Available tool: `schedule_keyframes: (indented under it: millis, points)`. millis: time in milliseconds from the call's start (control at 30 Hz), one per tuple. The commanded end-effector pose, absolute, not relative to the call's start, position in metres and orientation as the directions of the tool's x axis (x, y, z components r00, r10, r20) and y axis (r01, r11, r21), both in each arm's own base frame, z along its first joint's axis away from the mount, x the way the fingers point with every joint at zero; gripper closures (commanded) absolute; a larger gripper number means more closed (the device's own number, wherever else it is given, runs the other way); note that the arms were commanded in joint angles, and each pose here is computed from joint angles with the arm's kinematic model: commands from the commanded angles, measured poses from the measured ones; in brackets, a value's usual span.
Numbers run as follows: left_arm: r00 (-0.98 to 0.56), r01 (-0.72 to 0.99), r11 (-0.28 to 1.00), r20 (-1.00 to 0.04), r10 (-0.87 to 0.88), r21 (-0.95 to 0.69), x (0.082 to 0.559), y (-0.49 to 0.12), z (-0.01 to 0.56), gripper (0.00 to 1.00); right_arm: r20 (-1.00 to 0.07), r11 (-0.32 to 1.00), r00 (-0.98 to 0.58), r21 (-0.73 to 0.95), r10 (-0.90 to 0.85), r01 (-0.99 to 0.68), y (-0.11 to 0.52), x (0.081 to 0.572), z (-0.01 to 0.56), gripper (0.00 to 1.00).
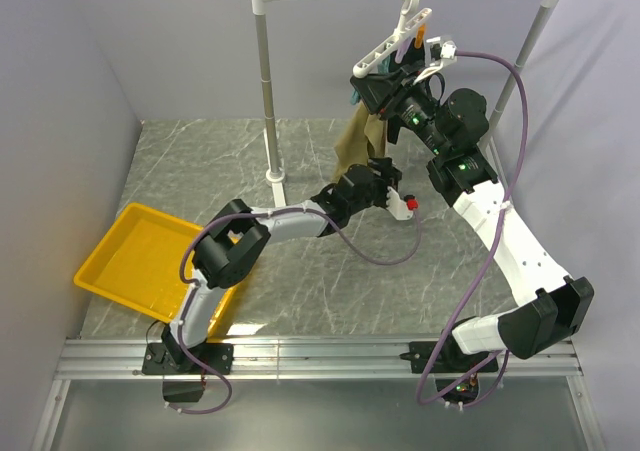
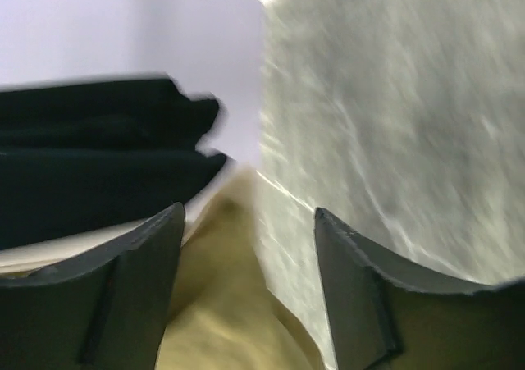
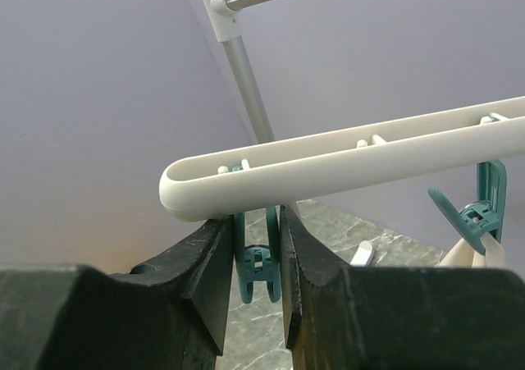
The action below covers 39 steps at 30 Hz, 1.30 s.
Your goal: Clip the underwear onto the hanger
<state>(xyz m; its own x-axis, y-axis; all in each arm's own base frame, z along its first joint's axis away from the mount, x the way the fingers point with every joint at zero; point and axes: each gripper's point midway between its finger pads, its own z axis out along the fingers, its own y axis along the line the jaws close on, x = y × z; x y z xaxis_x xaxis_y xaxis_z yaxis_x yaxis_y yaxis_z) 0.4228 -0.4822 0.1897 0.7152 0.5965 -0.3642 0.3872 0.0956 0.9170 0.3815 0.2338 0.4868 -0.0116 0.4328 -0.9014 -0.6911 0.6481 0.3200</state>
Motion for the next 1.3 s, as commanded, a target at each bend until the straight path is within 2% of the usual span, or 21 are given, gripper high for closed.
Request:
schedule_keyframes:
  millis: [0,33,133,167,267,300,333,367,600,700,733,800,967,1100,1133,1200,1267]
  points:
    - [0.659,0.382,0.072,-0.326,0.678,0.921,0.439,-0.466,0.183,0.32,-0.888,0.653,0.073,0.276,0.454,-0.705,0.226,0.368,0.521,1.0]
    - [0.66,0.371,0.077,-0.321,0.68,0.926,0.439,-0.462,0.191,0.34,-0.888,0.655,0.077,0.273,0.453,-0.704,0.226,0.368,0.522,1.0]
    - [0.651,0.347,0.087,-0.307,0.694,0.934,0.438,-0.447,0.203,0.52,-0.889,0.654,0.077,0.271,0.451,-0.706,0.226,0.368,0.522,1.0]
    - [0.648,0.352,0.081,-0.306,0.698,0.932,0.435,-0.442,0.2,0.62,-0.889,0.655,0.077,0.271,0.451,-0.705,0.226,0.368,0.521,1.0]
    - [0.636,0.359,0.098,-0.32,0.702,0.928,0.433,-0.424,0.212,0.76,-0.889,0.653,0.076,0.273,0.452,-0.706,0.227,0.369,0.521,1.0]
    - [0.636,0.364,0.099,-0.324,0.7,0.926,0.432,-0.42,0.214,0.86,-0.888,0.654,0.078,0.272,0.453,-0.706,0.226,0.368,0.522,1.0]
    - [0.642,0.352,0.127,-0.338,0.688,0.928,0.431,-0.412,0.231,0.94,-0.888,0.654,0.078,0.272,0.453,-0.706,0.226,0.368,0.522,1.0]
    - [0.639,0.368,0.117,-0.342,0.689,0.923,0.428,-0.406,0.223,1.0,-0.89,0.656,0.076,0.271,0.449,-0.704,0.227,0.369,0.52,1.0]
    - [0.676,0.407,0.116,-0.384,0.629,0.906,0.41,-0.373,0.239,1.0,-0.891,0.658,0.072,0.275,0.448,-0.701,0.227,0.372,0.518,1.0]
    - [0.696,0.445,0.179,-0.465,0.547,0.877,0.397,-0.357,0.27,1.0,-0.89,0.66,0.077,0.271,0.448,-0.701,0.226,0.372,0.52,1.0]
    - [0.661,0.49,0.228,-0.529,0.532,0.841,0.401,-0.346,0.274,1.0,-0.891,0.657,0.076,0.271,0.448,-0.704,0.228,0.371,0.52,1.0]
    - [0.639,0.544,0.249,-0.589,0.495,0.801,0.399,-0.338,0.278,1.0,-0.89,0.659,0.077,0.271,0.448,-0.702,0.227,0.372,0.52,1.0]
    - [0.508,0.557,0.437,-0.706,0.494,0.706,0.438,-0.297,0.292,0.99,-0.888,0.652,0.068,0.279,0.454,-0.705,0.228,0.373,0.52,1.0]
    - [0.303,0.528,0.623,-0.813,0.497,0.578,0.496,-0.265,0.288,0.99,-0.888,0.649,0.063,0.283,0.455,-0.706,0.23,0.374,0.52,1.0]
    - [0.208,0.548,0.674,-0.861,0.465,0.496,0.51,-0.257,0.273,0.99,-0.888,0.649,0.06,0.285,0.455,-0.706,0.23,0.374,0.52,1.0]
    - [0.154,0.554,0.723,-0.905,0.398,0.412,0.522,-0.255,0.285,1.0,-0.888,0.649,0.063,0.283,0.455,-0.706,0.23,0.374,0.52,1.0]
    - [0.168,0.555,0.731,-0.914,0.368,0.397,0.525,-0.259,0.295,0.99,-0.89,0.65,0.061,0.282,0.453,-0.706,0.23,0.375,0.519,1.0]
